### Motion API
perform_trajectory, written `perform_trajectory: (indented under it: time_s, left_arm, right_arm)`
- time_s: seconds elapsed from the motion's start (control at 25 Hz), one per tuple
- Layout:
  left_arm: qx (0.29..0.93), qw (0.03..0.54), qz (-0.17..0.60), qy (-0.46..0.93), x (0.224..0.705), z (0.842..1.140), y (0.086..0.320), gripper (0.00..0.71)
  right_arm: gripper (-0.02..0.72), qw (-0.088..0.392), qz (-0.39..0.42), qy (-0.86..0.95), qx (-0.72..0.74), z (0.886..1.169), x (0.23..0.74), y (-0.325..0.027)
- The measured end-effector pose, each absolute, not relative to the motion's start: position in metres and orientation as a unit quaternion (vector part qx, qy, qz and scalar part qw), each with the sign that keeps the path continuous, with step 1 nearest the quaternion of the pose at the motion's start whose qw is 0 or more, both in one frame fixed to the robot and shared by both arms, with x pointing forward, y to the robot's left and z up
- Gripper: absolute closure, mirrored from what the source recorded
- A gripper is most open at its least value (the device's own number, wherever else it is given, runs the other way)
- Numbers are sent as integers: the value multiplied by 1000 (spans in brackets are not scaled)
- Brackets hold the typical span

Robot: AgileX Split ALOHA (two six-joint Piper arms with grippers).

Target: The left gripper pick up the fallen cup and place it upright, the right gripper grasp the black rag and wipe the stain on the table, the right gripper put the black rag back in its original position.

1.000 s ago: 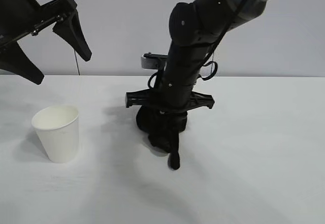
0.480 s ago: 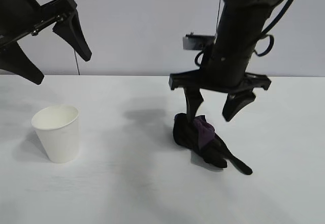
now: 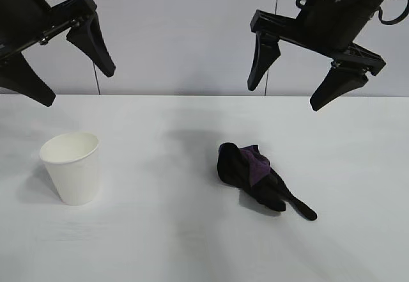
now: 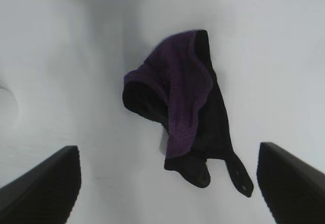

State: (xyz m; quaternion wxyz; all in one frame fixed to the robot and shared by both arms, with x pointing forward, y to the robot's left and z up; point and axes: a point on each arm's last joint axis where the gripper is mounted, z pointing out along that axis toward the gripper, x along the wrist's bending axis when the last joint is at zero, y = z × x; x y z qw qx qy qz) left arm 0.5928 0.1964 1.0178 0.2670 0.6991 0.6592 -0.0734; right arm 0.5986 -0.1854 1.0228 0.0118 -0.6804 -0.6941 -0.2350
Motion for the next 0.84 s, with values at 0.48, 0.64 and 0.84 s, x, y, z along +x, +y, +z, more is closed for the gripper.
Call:
perform_trajectory:
  time_s: [0.48,0.64,0.84]
  left_arm:
    - [699,267,-73,659,593,1018,196,17]
    - [699,267,-73,659,593,1018,196,17]
    - [699,267,-73,659,593,1018,196,17]
  right_arm:
    - [62,18,-252,-688,-681,1024,600,-183]
    - [62,16,-253,-688,-679,1024,600,-183]
    - [62,16,-253,-688,-680,1024,600,-183]
